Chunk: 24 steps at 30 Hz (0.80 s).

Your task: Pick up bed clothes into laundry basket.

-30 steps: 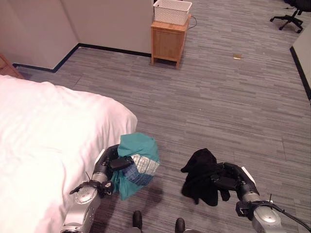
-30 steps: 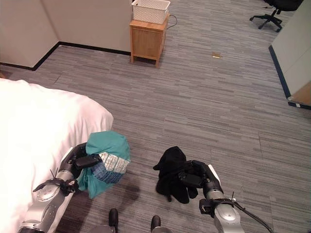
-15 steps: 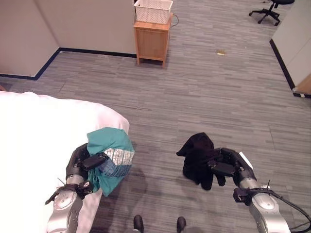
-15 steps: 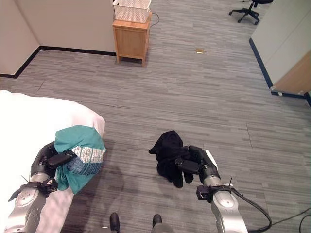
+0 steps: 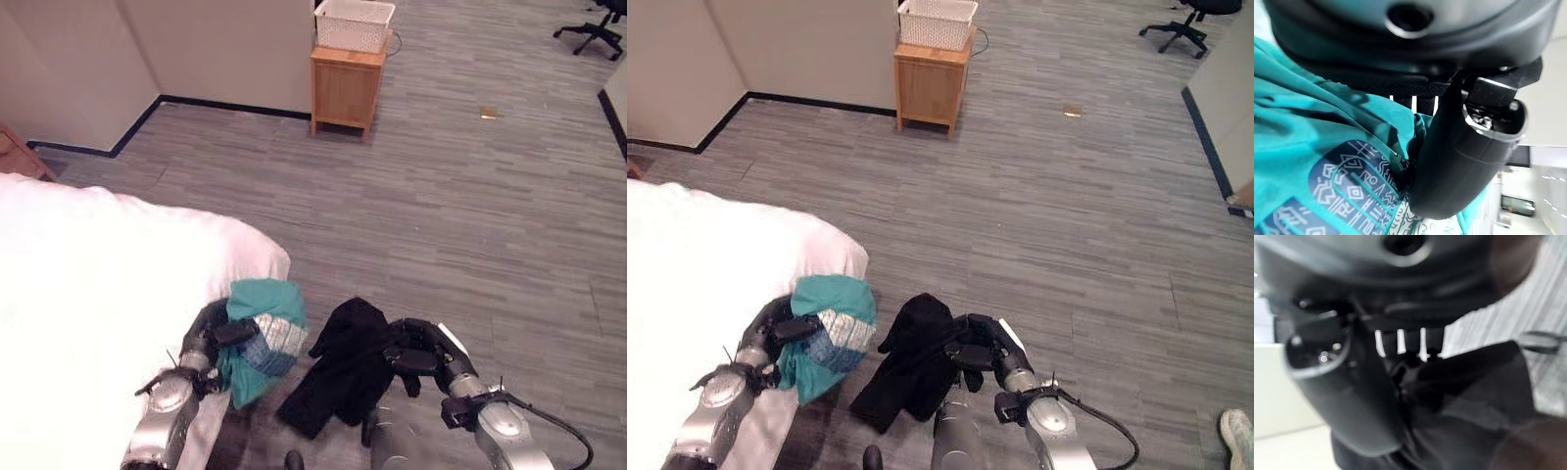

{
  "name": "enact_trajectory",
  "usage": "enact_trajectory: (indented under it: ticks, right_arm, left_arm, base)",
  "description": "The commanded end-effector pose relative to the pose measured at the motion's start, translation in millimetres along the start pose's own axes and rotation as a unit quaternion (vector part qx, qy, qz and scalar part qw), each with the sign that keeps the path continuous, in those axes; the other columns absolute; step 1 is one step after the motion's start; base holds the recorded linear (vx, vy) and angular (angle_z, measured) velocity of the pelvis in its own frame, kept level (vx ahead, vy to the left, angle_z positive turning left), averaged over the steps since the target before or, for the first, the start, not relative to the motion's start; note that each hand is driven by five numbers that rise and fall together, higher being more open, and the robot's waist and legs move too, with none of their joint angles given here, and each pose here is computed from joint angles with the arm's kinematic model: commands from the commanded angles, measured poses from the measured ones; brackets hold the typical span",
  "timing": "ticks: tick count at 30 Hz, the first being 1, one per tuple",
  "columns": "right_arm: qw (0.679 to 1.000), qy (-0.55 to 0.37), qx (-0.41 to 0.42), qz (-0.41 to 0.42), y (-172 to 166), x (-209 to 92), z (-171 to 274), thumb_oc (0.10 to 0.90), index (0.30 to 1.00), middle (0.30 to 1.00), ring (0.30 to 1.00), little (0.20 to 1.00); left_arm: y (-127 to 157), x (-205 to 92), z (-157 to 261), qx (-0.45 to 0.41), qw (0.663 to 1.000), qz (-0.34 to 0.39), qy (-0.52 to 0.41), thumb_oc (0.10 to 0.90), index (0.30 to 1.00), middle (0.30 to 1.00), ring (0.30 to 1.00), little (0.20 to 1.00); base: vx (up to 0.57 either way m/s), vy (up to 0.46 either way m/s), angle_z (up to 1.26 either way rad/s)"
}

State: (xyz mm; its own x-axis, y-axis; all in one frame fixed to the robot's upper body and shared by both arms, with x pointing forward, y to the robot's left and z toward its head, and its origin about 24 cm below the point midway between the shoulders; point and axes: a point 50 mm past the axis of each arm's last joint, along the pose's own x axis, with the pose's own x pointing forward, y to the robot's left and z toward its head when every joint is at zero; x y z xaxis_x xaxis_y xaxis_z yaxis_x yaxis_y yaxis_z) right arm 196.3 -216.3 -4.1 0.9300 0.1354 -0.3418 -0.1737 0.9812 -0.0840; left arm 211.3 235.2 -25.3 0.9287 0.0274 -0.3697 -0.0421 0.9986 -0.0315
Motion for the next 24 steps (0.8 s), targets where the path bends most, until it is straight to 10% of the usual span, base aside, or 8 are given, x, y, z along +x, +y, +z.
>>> enact_trajectory:
  ticks: [1,24]
  right_arm:
    - [0.985,-0.165,-0.029,-0.048,-30.8,8.8,71.1,0.400,0.300,0.300,0.300,0.300]
    - [0.981,-0.180,-0.054,-0.058,-39.5,10.8,83.8,0.400,0.300,0.300,0.300,0.300]
  left_arm:
    - [1.1,9.9,77.7,0.031,0.985,-0.027,-0.167,0.400,0.300,0.300,0.300,0.300]
    - [-33.6,30.6,76.1,-0.029,0.985,-0.062,-0.156,0.400,0.300,0.300,0.300,0.300]
  base:
    - [0.42,-0.271,0.60]
    - [0.45,-0.200,-0.30]
